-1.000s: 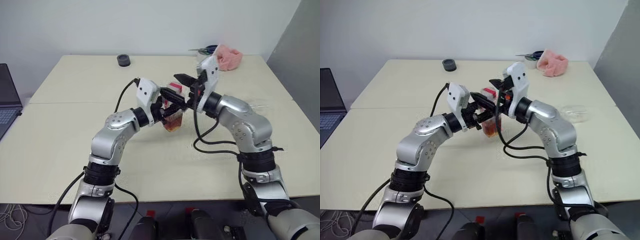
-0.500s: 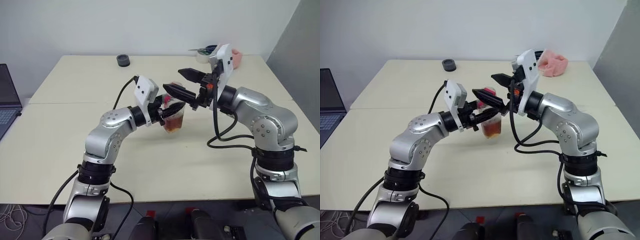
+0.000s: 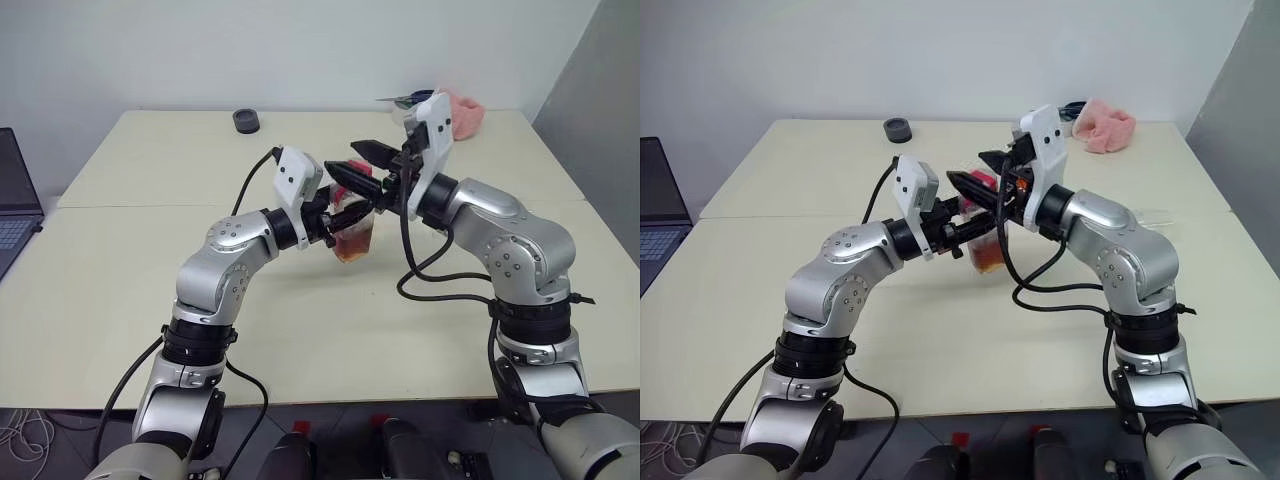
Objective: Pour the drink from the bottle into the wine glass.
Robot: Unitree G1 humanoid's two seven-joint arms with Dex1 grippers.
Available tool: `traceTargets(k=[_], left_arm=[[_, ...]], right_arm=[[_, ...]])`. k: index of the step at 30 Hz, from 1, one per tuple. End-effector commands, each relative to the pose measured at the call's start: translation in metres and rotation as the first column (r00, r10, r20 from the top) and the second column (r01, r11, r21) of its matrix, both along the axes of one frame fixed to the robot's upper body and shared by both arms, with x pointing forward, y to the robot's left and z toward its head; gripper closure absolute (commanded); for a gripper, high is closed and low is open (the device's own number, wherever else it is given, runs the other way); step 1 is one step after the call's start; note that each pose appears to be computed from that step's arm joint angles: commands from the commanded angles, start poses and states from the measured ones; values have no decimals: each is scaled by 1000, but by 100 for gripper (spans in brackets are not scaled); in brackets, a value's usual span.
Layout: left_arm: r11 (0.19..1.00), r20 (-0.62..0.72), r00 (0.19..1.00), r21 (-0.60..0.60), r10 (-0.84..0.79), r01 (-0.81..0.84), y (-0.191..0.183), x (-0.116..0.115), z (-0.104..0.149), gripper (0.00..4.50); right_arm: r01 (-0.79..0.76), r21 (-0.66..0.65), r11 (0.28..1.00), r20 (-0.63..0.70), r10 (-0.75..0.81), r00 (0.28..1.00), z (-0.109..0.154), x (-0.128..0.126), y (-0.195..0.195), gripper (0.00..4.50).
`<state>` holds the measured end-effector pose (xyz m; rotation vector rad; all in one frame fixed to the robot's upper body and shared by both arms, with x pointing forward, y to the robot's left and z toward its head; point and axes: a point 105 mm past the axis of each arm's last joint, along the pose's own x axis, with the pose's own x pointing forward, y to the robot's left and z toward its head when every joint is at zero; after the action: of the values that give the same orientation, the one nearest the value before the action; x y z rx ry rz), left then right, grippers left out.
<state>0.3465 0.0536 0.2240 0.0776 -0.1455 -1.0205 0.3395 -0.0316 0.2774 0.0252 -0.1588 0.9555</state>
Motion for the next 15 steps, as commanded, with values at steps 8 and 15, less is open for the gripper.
traceTargets(k=[8, 15], left_arm=[[999, 59, 998, -19, -32, 33, -5, -7, 16, 258], [996, 64, 994, -5, -94, 94, -9, -23, 20, 258]], right_arm=[[-53, -9, 999, 44, 54, 998, 4, -16, 1, 262], [-440, -32, 898, 93, 441, 893, 25, -62, 22, 262]])
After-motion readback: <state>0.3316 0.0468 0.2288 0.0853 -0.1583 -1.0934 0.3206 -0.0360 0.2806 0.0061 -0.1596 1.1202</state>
